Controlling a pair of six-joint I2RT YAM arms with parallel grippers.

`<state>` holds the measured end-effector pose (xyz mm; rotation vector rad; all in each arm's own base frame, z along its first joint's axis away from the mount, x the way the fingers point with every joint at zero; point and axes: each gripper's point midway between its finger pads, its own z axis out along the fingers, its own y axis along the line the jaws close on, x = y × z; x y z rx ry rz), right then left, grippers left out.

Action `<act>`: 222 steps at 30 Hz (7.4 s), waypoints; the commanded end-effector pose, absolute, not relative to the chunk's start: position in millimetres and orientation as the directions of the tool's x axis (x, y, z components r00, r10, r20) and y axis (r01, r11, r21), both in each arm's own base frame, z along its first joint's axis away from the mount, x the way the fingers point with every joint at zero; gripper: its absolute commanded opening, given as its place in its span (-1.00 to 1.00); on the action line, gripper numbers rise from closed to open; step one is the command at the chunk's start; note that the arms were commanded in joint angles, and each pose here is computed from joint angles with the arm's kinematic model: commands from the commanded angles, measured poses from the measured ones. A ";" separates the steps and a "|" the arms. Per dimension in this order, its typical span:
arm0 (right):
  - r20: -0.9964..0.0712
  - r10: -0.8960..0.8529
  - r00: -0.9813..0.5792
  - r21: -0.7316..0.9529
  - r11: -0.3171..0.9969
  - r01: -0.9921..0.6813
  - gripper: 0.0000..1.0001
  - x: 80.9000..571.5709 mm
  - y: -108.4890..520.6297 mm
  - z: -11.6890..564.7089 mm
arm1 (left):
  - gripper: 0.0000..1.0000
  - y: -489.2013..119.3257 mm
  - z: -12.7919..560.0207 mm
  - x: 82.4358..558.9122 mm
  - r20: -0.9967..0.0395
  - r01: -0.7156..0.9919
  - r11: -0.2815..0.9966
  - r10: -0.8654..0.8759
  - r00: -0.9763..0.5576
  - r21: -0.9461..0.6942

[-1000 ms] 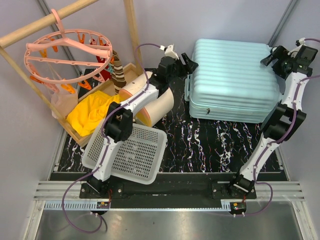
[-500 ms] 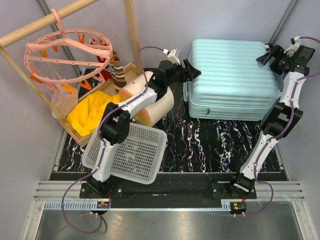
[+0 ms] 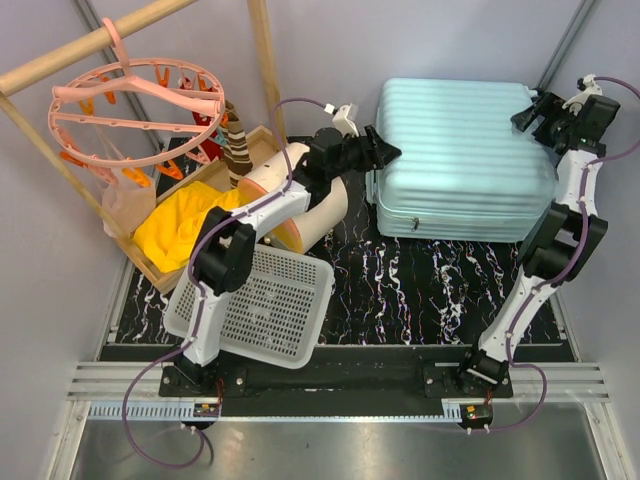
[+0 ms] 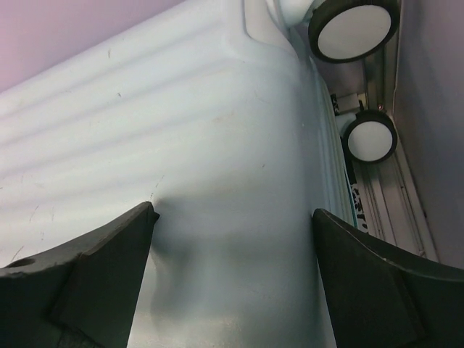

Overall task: Open, take out, and arrange the luggage
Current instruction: Adjust the luggage at the center of the board, then unzip the luggage at the center of the board.

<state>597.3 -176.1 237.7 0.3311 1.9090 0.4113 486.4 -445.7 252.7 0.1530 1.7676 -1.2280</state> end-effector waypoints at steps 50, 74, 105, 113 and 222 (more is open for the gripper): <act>-0.811 0.212 -0.545 0.439 0.837 -0.327 0.99 532.2 80.7 314.1 | 0.41 -558.9 285.6 219.8 -0.703 0.703 -0.010 -0.029 -0.711 -0.711; -0.891 0.235 -0.389 0.397 0.819 -0.414 0.95 427.5 113.6 401.4 | 0.50 -494.2 273.9 222.7 -0.954 0.910 0.300 0.004 -0.300 -0.285; -0.948 0.281 -0.150 0.319 0.828 -0.461 0.82 294.4 102.9 413.5 | -0.21 -481.4 169.1 319.8 -0.975 0.879 0.475 0.214 -0.057 0.053; -0.954 0.265 -0.139 0.299 0.838 -0.456 0.85 294.8 100.5 411.2 | -0.50 -489.1 165.0 328.9 -0.975 0.870 0.492 0.205 -0.089 0.024; -0.939 0.223 -0.261 0.309 0.880 -0.360 0.92 301.9 89.0 365.9 | -0.17 -449.2 157.4 366.3 -0.983 0.903 0.423 0.125 -0.137 -0.072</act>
